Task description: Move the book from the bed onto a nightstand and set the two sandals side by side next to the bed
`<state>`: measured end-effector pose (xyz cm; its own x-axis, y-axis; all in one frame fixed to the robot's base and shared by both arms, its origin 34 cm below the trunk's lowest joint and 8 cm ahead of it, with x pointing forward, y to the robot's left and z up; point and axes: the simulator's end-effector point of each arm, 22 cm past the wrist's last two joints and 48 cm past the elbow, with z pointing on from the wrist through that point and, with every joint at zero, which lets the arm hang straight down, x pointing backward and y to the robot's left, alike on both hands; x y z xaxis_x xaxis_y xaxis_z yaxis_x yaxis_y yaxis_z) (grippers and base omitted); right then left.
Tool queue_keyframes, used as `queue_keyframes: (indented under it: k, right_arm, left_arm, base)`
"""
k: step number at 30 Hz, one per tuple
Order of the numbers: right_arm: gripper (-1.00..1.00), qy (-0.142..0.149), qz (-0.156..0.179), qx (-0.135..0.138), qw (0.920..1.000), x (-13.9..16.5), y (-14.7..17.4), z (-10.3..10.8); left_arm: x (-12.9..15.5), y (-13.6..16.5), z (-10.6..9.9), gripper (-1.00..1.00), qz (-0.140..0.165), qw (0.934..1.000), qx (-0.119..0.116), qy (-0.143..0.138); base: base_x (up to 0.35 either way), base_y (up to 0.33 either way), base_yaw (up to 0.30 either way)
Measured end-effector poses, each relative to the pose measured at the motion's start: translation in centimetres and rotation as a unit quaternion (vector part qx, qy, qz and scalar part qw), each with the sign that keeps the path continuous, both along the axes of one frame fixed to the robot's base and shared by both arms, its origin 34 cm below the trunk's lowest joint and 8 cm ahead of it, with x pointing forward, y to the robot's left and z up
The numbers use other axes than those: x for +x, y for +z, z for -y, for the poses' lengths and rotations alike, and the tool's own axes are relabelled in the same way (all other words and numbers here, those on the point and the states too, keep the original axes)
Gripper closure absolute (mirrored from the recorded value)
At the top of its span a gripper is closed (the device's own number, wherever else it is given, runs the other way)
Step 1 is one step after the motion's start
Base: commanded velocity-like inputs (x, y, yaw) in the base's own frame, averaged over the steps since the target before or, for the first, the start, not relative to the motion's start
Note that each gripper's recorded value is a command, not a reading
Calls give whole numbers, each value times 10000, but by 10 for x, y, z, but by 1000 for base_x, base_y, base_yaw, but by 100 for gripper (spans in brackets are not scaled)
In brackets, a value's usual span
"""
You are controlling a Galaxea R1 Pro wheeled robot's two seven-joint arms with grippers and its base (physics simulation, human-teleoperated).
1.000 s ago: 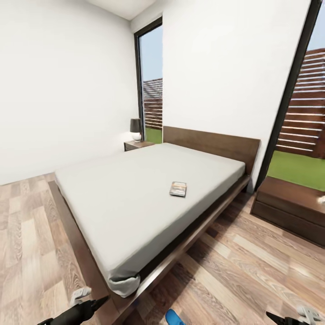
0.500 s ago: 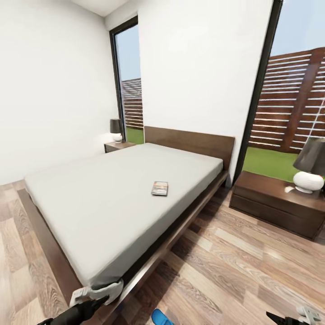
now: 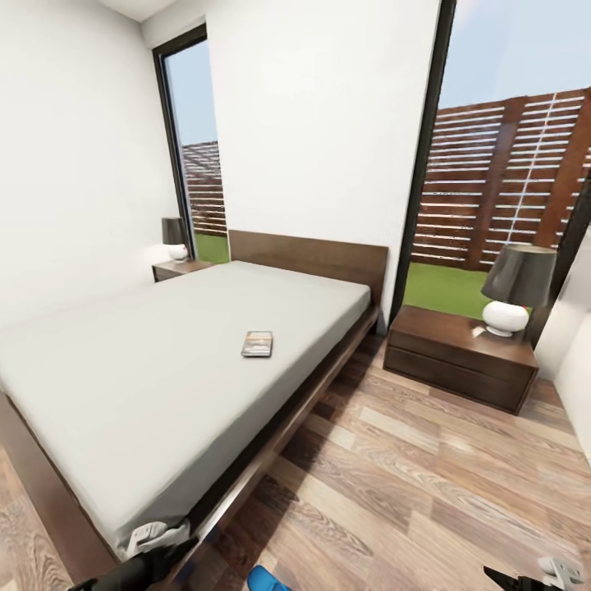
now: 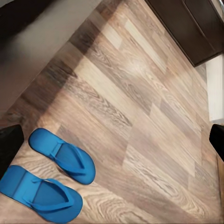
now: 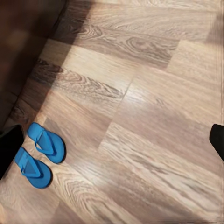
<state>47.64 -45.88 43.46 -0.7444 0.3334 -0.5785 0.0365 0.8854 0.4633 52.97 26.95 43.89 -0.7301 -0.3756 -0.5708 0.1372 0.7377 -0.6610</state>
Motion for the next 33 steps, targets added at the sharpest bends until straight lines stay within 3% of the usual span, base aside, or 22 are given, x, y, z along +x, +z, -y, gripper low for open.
queue_keyframes:
  k: [33]
  right_arm:
    - [-100,5,4,5,10000,0,0,0]
  left_arm:
    - [0,0,1,-100,-2,10000,-22,-13]
  base:
    - [-21,0,-248]
